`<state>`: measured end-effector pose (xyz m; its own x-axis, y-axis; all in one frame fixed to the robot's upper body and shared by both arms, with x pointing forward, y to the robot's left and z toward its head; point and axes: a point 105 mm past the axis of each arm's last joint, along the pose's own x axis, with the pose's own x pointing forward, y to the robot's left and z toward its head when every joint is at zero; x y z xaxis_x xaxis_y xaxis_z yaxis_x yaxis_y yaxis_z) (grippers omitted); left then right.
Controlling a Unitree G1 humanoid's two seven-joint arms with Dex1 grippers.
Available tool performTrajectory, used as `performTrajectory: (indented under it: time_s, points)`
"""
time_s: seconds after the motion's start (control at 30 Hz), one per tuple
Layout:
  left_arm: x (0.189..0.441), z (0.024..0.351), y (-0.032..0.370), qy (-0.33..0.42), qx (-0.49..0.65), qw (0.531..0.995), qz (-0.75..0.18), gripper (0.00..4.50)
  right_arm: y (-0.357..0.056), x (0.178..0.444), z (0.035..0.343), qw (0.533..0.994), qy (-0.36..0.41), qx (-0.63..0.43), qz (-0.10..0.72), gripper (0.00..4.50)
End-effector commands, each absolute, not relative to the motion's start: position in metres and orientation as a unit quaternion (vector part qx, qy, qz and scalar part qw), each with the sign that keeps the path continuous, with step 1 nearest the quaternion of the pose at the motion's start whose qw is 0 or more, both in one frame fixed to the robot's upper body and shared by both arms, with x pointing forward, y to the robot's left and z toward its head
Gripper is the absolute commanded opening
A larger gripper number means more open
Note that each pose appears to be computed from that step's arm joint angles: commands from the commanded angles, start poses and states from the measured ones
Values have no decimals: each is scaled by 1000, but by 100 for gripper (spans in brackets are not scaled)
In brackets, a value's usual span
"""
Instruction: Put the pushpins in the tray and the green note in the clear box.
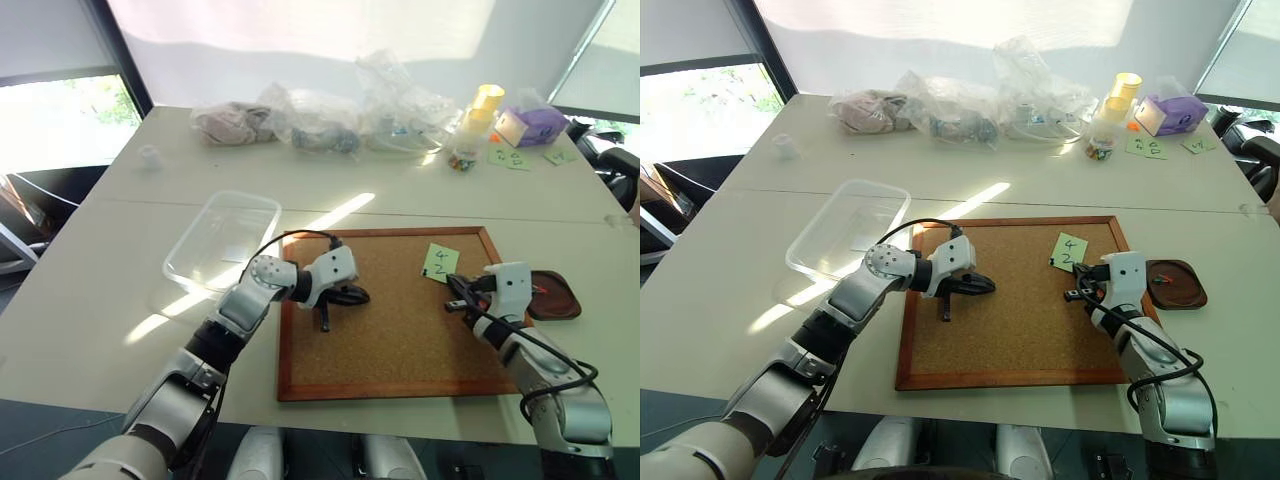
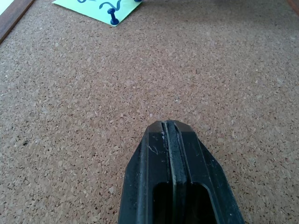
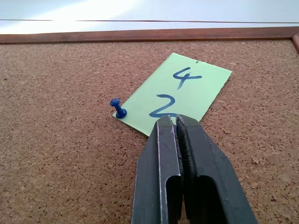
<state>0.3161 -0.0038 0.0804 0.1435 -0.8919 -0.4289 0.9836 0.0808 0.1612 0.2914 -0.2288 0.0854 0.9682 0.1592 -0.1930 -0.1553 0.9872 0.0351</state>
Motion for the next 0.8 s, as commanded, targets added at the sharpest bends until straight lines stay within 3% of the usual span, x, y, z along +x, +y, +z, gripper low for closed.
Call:
performTrajectory:
  time_s: [0.03, 0.53, 0.63, 0.77, 0.8]
  points:
    - [318, 37, 17, 211, 229, 734, -604, 0, -239, 294, 114, 998, 37, 3, 59, 4]
    - [318, 35, 19, 222, 229, 731, -603, 0, -242, 293, 126, 999, -3, 1, 47, 4]
    - [317, 35, 19, 221, 229, 731, -604, 0, -253, 291, 133, 999, -26, 28, 11, 4]
    - [316, 37, 19, 217, 227, 730, -607, 0, -300, 282, 140, 992, -47, 38, -107, 4]
    - [315, 37, 18, 214, 226, 728, -610, 0, -315, 278, 131, 990, -23, 24, -140, 4]
